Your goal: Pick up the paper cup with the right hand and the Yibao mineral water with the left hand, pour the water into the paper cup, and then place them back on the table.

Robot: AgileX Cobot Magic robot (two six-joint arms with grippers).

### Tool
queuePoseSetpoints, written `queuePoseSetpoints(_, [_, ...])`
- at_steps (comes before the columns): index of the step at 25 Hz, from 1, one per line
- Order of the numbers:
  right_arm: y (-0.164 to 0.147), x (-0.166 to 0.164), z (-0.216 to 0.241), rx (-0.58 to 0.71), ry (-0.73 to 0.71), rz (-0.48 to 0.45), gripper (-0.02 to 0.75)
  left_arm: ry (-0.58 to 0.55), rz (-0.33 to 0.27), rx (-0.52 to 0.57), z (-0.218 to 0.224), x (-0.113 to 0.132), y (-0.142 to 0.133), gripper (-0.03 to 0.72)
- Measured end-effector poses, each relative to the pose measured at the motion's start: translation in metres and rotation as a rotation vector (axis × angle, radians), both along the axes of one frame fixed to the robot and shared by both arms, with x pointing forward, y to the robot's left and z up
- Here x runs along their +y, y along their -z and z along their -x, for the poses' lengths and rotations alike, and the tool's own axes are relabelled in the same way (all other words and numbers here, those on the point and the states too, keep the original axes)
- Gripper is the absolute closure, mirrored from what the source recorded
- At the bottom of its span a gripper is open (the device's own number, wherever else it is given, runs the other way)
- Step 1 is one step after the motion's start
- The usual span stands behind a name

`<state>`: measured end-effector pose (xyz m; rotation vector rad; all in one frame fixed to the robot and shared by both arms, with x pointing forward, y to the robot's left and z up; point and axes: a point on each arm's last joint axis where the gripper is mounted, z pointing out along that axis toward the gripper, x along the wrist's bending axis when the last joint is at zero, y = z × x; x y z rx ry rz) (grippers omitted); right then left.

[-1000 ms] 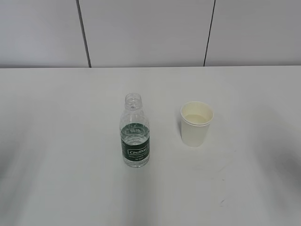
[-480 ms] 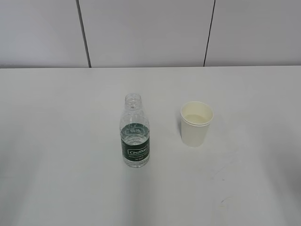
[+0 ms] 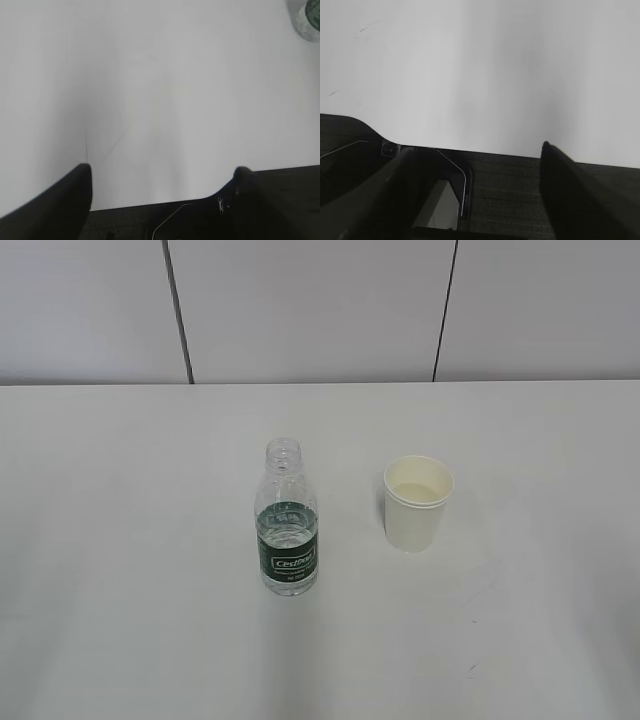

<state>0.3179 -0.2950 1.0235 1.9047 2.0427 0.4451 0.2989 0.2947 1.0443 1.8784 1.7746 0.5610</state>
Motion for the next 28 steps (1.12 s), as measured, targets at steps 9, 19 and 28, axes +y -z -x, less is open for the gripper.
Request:
queuePoseSetpoints(9, [-0.009, -0.001, 0.023, -0.145, 0.000, -0.008, 0.153, 0.000, 0.004, -0.111, 0.018, 0.001, -0.004, 0.167])
queuePoseSetpoints(19, [-0.017, -0.003, 0.051, -0.334, -0.001, -0.018, 0.153, 0.003, 0.009, -0.314, 0.051, 0.002, -0.009, 0.167])
queuePoseSetpoints(28, [-0.019, -0.005, 0.080, -0.517, -0.001, -0.029, 0.153, 0.007, 0.010, -0.427, 0.071, 0.003, -0.008, 0.167])
